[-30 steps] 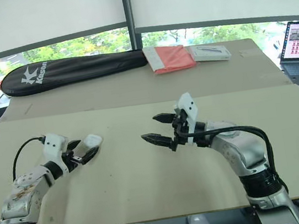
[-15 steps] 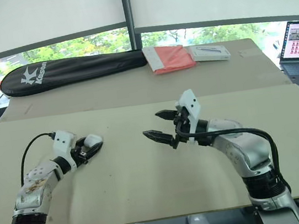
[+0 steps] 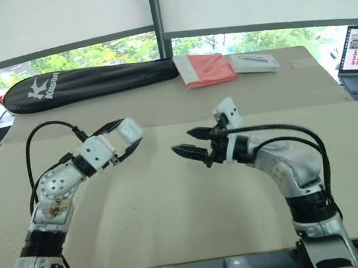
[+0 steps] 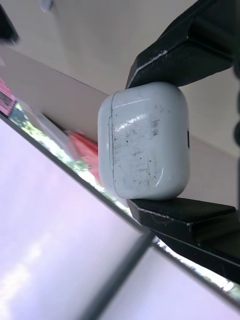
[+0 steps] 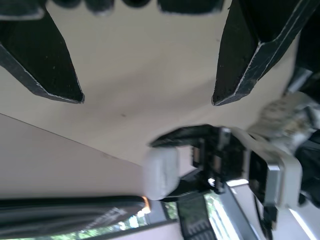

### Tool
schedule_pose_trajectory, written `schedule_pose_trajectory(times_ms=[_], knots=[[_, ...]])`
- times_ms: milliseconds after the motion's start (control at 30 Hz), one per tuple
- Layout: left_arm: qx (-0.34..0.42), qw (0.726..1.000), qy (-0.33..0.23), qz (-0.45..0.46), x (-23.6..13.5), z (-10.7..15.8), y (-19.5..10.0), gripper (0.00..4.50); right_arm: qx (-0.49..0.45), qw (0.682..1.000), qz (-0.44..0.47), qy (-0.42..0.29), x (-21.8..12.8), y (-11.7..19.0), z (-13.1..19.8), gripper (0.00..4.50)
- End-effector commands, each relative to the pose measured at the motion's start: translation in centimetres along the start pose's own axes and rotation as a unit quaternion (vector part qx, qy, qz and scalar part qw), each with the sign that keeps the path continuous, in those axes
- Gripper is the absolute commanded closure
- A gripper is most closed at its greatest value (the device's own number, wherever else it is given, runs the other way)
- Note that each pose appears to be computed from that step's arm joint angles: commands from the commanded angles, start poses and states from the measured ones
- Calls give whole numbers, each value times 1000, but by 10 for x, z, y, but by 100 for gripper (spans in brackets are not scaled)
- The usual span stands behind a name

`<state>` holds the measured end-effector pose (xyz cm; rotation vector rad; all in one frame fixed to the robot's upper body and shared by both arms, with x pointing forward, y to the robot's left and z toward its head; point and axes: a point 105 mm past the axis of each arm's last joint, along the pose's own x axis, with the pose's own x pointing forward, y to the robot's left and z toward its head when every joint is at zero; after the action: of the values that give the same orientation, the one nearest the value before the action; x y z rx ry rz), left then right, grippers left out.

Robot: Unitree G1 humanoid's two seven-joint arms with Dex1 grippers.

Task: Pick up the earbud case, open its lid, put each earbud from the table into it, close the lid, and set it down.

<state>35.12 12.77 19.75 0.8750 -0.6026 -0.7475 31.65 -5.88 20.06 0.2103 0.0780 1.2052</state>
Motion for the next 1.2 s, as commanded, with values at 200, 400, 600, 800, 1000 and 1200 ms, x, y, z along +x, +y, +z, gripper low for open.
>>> schedule_pose_trajectory(times_ms=[200,400,600,800,1000,1200], knots=[[129,979,-150,-58,17,42,-19,191,4,1000,29,12,11,2,0,0],[159,966,-186,-82,21,48,-19,191,10,999,31,4,19,3,4,0],[167,964,-192,-83,26,47,-15,191,15,1000,22,-12,23,1,8,0],[173,960,-202,-89,28,48,-18,191,15,1000,10,-12,24,-4,8,85],[177,959,-203,-87,28,48,-18,191,12,1000,7,-9,23,-7,8,295],[184,956,-207,-92,26,48,-20,191,6,1000,20,0,23,-4,6,363]])
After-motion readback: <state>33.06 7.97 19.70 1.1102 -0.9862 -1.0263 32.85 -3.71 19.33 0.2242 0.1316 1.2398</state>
